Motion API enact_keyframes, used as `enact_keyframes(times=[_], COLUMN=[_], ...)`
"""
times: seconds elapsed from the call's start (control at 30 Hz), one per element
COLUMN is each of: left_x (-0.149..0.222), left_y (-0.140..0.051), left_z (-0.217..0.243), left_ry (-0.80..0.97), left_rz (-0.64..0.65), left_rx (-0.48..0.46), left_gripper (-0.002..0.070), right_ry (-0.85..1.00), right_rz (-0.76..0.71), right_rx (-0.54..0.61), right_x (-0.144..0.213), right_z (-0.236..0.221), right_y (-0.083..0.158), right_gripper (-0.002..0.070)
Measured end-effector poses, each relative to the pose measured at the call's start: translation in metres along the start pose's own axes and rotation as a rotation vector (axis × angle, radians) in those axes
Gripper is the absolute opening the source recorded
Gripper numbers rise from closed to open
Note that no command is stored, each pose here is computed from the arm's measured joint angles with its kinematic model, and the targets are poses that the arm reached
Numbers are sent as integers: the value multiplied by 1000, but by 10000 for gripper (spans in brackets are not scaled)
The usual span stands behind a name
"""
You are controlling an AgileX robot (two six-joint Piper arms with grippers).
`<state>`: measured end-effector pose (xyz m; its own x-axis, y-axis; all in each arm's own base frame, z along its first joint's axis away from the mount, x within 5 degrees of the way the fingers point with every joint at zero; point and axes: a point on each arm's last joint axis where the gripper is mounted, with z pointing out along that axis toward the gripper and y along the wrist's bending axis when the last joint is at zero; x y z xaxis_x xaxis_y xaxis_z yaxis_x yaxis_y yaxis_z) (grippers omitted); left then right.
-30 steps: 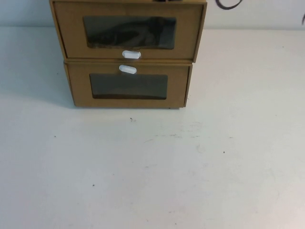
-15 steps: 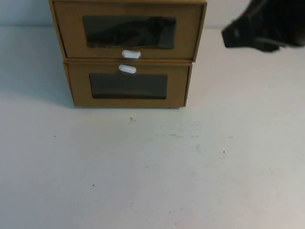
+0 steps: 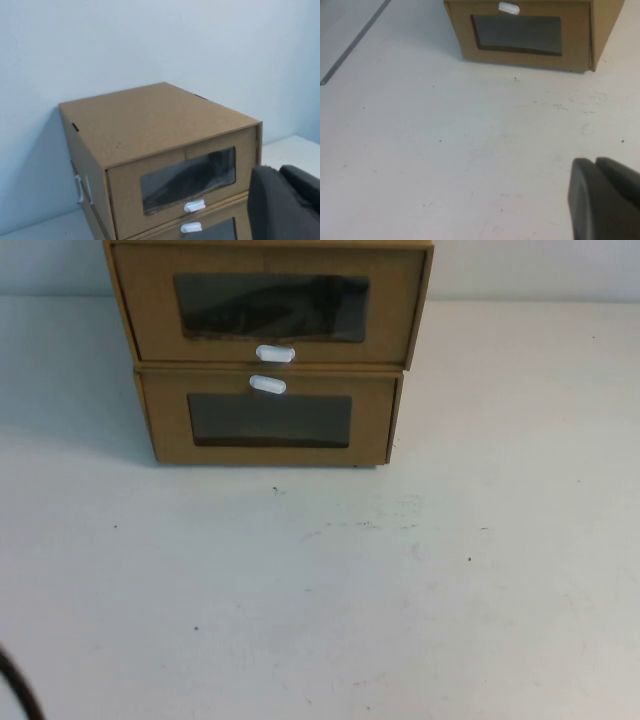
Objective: Close the shoe box
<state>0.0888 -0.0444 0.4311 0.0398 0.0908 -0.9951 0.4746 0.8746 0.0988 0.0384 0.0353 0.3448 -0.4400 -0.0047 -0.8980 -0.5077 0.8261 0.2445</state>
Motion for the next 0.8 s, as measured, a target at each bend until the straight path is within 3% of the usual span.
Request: enact_keyframes(times=[0.33,0.63,0.8], left_x=[116,219,231], left_y=[-20,-7,-5], left_z=[-55,-42,-41], left_ry=[-132,-13,0], left_rz=[41,-43,-52], left_rx=[-165,-339,-373], left_gripper=[-5,-5,-5], right_ry=[-264,-473,-435], right_rz=[11,40,51], right_rx=[-12,35,61], right_x=[36,77,100], right_z=[6,54,67], right_y=[-13,-38,-47], right_gripper=[-11,-11,-12])
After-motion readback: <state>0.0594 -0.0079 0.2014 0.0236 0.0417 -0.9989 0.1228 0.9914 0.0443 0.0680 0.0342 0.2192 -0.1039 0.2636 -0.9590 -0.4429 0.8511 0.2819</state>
